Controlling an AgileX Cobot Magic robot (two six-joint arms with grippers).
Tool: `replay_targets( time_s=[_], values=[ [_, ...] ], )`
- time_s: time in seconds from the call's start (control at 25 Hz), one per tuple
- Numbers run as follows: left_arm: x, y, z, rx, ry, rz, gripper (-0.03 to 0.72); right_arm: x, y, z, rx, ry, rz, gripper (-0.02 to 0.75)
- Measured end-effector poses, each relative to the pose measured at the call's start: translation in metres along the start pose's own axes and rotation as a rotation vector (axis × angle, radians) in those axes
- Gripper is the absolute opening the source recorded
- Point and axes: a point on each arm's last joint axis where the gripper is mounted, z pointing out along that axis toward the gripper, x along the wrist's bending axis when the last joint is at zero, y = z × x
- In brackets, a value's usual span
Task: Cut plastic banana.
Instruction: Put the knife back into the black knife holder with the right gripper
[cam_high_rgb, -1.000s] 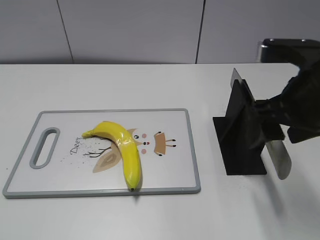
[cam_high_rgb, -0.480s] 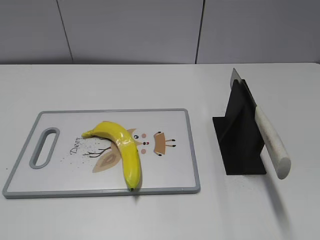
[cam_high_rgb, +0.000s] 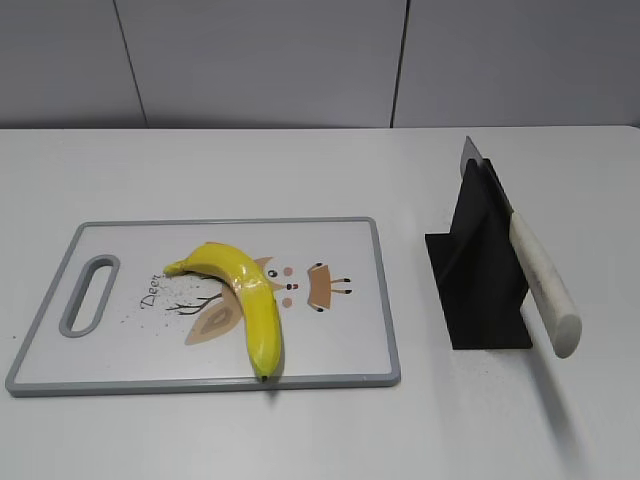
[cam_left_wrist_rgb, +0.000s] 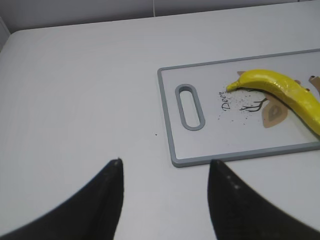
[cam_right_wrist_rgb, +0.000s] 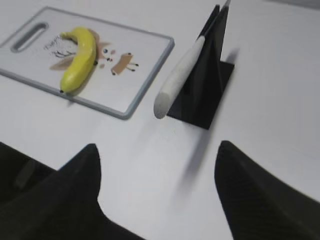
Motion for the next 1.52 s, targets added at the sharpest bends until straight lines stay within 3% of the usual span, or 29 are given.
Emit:
replay_targets(
  time_s=[0.16,0.4,0.52,0.72,0.84,1.28,1.52],
  values=[
    [0.0,0.0,0.0,0.0,0.0,0.0,0.523,0.002,-0.01,-0.02,-0.134,0.025,-0.011,0.561],
    [0.0,0.0,0.0,-0.001,-0.003,0.0,0.523,0.006,-0.012,-0.023,-0.167,0.013,0.032,0.559],
    [0.0,0.0,0.0,-0.001,-0.004,0.0,0.523,0.008,-0.011,-0.022,-0.185,-0.066,0.086,0.559],
    [0.0,0.0,0.0,-0.001,-0.004,0.0,0.523,0.008,-0.009,-0.018,-0.225,-0.269,0.182,0.559],
    [0.0,0.0,0.0,-0.001,-0.004,0.0,0.523,0.008,-0.009,-0.017,-0.237,-0.332,0.211,0.559],
    [0.0,0.0,0.0,-0.001,-0.004,0.0,0.492,0.005,-0.009,-0.017,-0.221,-0.389,0.117,0.559],
    [0.0,0.0,0.0,-0.001,-0.004,0.0,0.488,0.004,-0.02,-0.011,-0.098,-0.384,0.032,0.559]
  ],
)
